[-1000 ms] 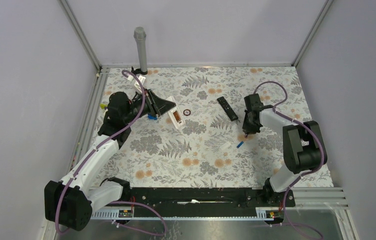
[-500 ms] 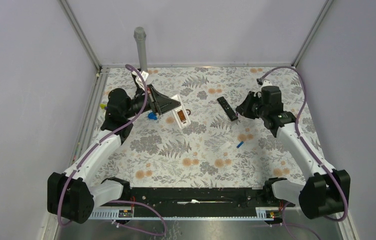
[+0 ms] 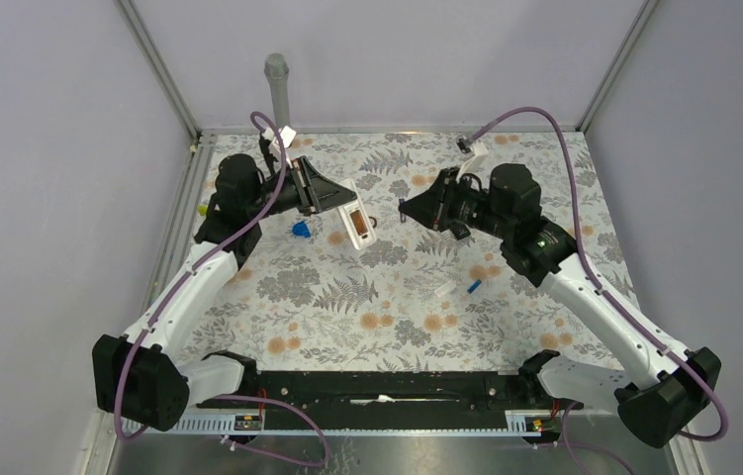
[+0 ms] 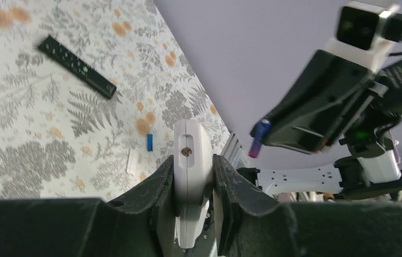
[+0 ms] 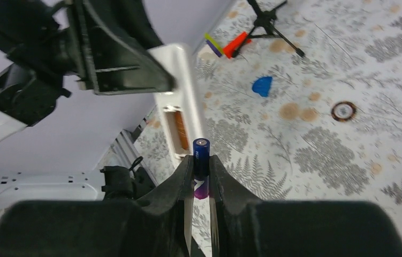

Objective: Load the batteries into the remote control
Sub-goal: Load the battery into the remote control.

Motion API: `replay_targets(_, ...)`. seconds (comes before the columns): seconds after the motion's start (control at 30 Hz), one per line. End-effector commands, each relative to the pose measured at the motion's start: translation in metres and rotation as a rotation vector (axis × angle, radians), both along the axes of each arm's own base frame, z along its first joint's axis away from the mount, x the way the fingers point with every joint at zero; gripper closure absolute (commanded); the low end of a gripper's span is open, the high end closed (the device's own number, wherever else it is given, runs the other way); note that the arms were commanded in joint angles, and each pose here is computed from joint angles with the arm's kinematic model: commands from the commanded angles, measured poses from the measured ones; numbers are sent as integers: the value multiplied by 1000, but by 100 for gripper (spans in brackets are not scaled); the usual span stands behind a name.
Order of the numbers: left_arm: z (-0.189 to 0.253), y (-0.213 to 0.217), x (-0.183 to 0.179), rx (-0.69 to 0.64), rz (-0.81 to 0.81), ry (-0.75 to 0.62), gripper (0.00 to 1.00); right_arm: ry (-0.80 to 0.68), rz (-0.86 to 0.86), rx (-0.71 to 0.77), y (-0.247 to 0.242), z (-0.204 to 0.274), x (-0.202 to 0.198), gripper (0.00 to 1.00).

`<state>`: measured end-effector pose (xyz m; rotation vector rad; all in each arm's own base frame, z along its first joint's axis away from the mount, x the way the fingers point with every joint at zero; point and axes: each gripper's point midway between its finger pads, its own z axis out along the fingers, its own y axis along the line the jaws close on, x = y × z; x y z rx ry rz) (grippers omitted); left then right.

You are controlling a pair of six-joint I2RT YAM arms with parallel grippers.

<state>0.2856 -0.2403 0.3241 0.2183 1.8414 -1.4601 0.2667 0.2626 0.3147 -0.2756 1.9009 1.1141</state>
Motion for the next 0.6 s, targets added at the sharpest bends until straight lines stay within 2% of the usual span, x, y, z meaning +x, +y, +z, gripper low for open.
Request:
replay_targets(0.0, 5, 1, 0, -22, 21, 147, 100, -125, 16, 29, 24, 40, 1, 89)
replay_targets(0.23, -2, -2, -5, -43, -4, 262, 100, -170, 85, -21, 54, 38, -11, 89)
replay_targets(0.57, -6, -4, -7, -59, -9, 349, 100, -198, 102, -102, 81, 17, -19, 89)
